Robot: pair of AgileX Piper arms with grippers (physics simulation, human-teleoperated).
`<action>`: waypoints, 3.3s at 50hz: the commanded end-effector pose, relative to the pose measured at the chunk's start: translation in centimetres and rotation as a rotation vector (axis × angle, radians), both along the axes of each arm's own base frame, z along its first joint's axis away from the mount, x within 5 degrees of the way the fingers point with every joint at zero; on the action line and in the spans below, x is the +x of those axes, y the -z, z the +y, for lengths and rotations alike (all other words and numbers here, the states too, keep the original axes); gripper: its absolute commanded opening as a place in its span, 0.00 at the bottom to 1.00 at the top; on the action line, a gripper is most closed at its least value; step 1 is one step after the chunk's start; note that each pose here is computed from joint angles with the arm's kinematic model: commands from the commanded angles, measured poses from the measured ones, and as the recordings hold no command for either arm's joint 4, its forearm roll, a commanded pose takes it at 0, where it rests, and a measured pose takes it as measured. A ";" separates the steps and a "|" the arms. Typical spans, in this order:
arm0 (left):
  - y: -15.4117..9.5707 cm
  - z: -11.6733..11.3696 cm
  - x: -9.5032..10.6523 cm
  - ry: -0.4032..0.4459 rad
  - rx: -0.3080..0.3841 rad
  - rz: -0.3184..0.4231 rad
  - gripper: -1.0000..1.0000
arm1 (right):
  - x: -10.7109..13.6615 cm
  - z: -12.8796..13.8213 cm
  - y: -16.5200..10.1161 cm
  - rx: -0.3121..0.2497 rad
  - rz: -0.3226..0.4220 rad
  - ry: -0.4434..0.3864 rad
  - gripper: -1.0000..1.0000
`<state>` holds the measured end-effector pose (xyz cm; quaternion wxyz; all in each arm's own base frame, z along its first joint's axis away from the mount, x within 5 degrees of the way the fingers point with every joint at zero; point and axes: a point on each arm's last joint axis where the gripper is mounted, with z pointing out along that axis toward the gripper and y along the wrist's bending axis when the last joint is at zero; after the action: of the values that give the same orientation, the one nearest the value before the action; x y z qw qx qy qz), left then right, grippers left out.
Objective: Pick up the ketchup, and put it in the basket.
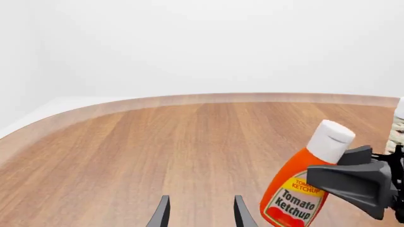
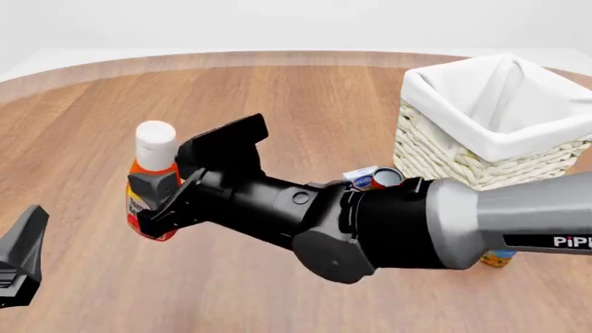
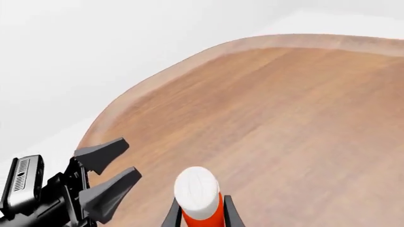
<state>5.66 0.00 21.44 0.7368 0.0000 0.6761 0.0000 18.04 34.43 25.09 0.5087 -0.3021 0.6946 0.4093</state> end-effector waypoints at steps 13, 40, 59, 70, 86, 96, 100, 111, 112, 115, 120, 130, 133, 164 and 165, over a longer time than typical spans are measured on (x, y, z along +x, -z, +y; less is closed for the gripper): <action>0.0 0.0 0.0 0.000 0.000 0.000 1.00 | 3.5 -4.1 -6.8 0.033 -0.045 0.132 0.00; 0.0 0.0 0.0 0.000 0.000 0.000 1.00 | 4.6 -10.2 -12.1 0.091 -0.121 0.264 0.00; 0.0 0.0 0.0 0.000 0.000 0.000 1.00 | 3.4 -15.6 -16.7 0.112 -0.209 0.363 0.00; 0.0 0.0 0.0 0.000 0.000 0.000 1.00 | 3.7 -17.2 -16.6 0.146 -0.216 0.415 0.00; 0.0 0.0 0.0 0.000 0.000 0.000 1.00 | 5.1 -18.8 -15.6 0.138 -0.209 0.489 0.00; 0.0 0.0 0.0 0.000 0.000 0.000 1.00 | 6.0 -19.7 -15.8 0.143 -0.217 0.532 0.00; 0.0 0.0 0.0 0.000 0.000 0.000 1.00 | 6.0 -19.9 -15.9 0.147 -0.218 0.541 0.00; 0.0 0.0 0.0 0.000 0.000 0.000 1.00 | 6.3 -20.5 -15.8 0.154 -0.219 0.564 0.00; 0.0 0.0 0.0 0.000 0.000 0.000 1.00 | 6.3 -20.6 -15.8 0.155 -0.220 0.568 0.00; 0.0 0.0 0.0 0.000 0.000 0.000 1.00 | 6.4 -20.8 -15.9 0.158 -0.222 0.575 0.00; 0.0 0.0 0.0 0.000 0.000 0.000 1.00 | 6.4 -20.9 -15.9 0.159 -0.225 0.580 0.00; 0.0 0.0 0.0 0.000 0.000 0.000 1.00 | 6.7 -21.4 -15.9 0.163 -0.230 0.599 0.00; 0.0 0.0 0.0 0.000 0.000 0.000 1.00 | 6.7 -21.6 -16.0 0.165 -0.233 0.605 0.00; 0.0 0.0 0.0 0.000 0.000 0.000 1.00 | 6.8 -23.8 -16.0 0.188 -0.236 0.677 0.00; 0.0 0.0 0.0 0.000 0.000 0.000 1.00 | 5.9 -24.2 -16.1 0.187 -0.237 0.680 0.00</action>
<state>5.66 0.00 21.44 0.7368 0.0000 0.6761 0.0000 25.22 11.54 40.67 0.7120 -0.0700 0.6568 0.2383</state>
